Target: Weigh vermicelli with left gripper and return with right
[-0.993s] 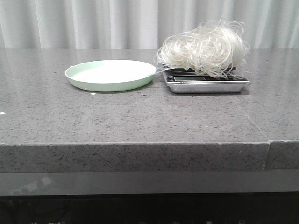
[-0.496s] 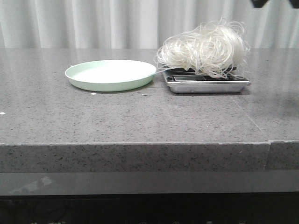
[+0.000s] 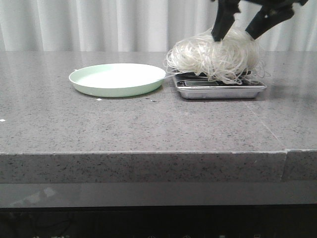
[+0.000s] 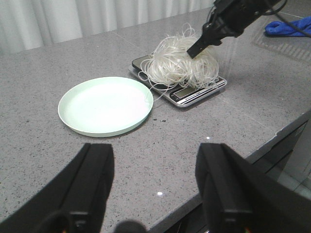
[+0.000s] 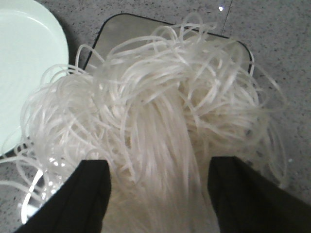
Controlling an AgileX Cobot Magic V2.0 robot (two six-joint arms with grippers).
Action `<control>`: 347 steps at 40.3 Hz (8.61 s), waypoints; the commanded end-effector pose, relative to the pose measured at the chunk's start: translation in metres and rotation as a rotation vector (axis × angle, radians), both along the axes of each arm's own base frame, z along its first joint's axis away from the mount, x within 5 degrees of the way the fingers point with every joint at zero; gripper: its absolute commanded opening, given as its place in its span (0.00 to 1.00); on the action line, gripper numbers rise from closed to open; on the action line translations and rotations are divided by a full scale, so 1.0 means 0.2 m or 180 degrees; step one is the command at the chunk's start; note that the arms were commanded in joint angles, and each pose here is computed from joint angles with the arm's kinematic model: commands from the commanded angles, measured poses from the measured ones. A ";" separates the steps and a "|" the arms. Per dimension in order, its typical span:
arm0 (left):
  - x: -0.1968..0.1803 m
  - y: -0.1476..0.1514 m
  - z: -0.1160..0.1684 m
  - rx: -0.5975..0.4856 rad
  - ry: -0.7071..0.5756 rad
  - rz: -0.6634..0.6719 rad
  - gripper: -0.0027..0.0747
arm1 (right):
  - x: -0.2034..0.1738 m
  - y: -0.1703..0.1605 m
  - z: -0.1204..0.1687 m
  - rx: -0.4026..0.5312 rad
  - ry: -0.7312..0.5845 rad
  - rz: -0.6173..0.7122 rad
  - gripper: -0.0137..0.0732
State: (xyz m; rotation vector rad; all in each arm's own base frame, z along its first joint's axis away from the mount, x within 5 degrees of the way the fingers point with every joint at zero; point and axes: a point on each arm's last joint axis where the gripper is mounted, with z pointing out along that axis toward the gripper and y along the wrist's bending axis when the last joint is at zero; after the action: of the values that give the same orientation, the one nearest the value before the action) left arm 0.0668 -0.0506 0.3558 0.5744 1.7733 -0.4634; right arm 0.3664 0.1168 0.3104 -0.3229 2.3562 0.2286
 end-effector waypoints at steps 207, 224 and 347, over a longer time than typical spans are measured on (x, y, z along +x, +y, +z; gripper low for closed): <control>0.00 0.00 0.08 -0.0244 -0.0233 0.0019 0.24 | -1.61 -0.43 0.39 0.0404 -0.1272 0.0891 0.32; -0.06 0.12 -0.01 -0.0120 -0.0572 0.0640 0.24 | -1.61 -0.43 0.39 0.0402 -0.1269 0.0892 0.32; -0.06 0.23 -0.76 -0.0597 -0.1090 0.1788 0.24 | -1.62 -0.51 0.05 0.0670 -0.2497 -0.0148 0.32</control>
State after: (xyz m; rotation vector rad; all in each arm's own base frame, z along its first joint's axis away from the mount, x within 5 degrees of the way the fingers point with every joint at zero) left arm 0.0562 -0.0040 0.2080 0.0072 1.5271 -0.1077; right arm 0.0433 0.0186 0.3234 -0.3222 1.7643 0.2936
